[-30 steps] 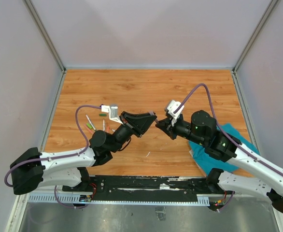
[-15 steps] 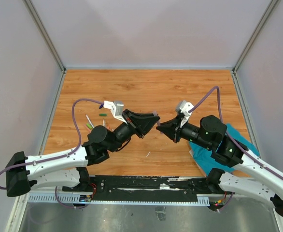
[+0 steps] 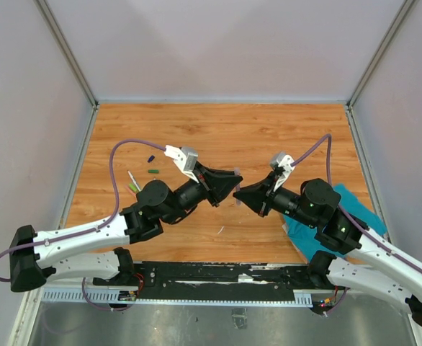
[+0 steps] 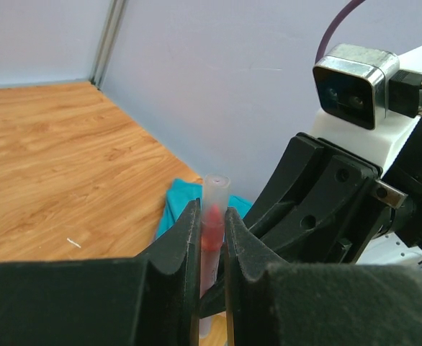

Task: Insert the pens into the pen caps
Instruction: Press the pen cap onto the pen, then adjust the pen.

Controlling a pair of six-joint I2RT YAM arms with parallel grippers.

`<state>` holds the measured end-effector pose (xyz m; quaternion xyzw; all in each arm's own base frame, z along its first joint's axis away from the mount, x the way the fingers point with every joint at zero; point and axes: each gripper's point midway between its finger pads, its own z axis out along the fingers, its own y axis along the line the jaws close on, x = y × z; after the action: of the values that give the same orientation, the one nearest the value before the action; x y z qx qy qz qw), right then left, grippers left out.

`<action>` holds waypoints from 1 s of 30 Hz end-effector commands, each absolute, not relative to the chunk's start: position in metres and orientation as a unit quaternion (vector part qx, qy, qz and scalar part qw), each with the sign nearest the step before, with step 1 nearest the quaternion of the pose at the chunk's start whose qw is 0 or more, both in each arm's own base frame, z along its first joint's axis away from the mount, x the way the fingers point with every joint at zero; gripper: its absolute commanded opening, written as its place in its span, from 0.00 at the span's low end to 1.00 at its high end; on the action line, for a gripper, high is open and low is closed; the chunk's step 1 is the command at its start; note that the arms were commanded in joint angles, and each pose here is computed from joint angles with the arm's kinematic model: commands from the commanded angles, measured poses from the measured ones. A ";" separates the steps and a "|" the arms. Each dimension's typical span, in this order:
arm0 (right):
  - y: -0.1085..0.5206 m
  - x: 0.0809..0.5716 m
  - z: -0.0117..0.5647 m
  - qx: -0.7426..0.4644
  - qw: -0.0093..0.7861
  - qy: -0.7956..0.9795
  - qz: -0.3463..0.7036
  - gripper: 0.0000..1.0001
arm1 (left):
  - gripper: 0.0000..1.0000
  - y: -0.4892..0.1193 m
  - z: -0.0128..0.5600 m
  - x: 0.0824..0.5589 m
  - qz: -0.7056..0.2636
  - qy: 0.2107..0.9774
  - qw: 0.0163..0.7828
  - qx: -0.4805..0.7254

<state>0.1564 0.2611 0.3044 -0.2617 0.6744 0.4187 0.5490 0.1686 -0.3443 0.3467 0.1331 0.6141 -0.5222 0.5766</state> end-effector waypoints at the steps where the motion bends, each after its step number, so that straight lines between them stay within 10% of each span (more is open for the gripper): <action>1: 0.248 0.175 0.392 -0.167 0.645 0.583 0.466 0.01 | 0.10 -0.369 0.289 0.125 -0.509 0.670 0.481 0.247; 12: 0.255 0.170 0.374 -0.176 0.615 0.603 0.476 0.01 | 0.42 -0.363 0.308 0.133 -0.498 0.663 0.507 0.237; 30: 0.222 0.167 0.341 -0.130 0.626 0.622 0.453 0.01 | 0.55 -0.329 0.334 0.122 -0.526 0.612 0.546 0.225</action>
<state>0.1625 0.2302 0.3208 -0.1619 0.6481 0.4431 0.5978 0.1302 -0.3342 0.3274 0.2113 0.6358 -0.5143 0.5354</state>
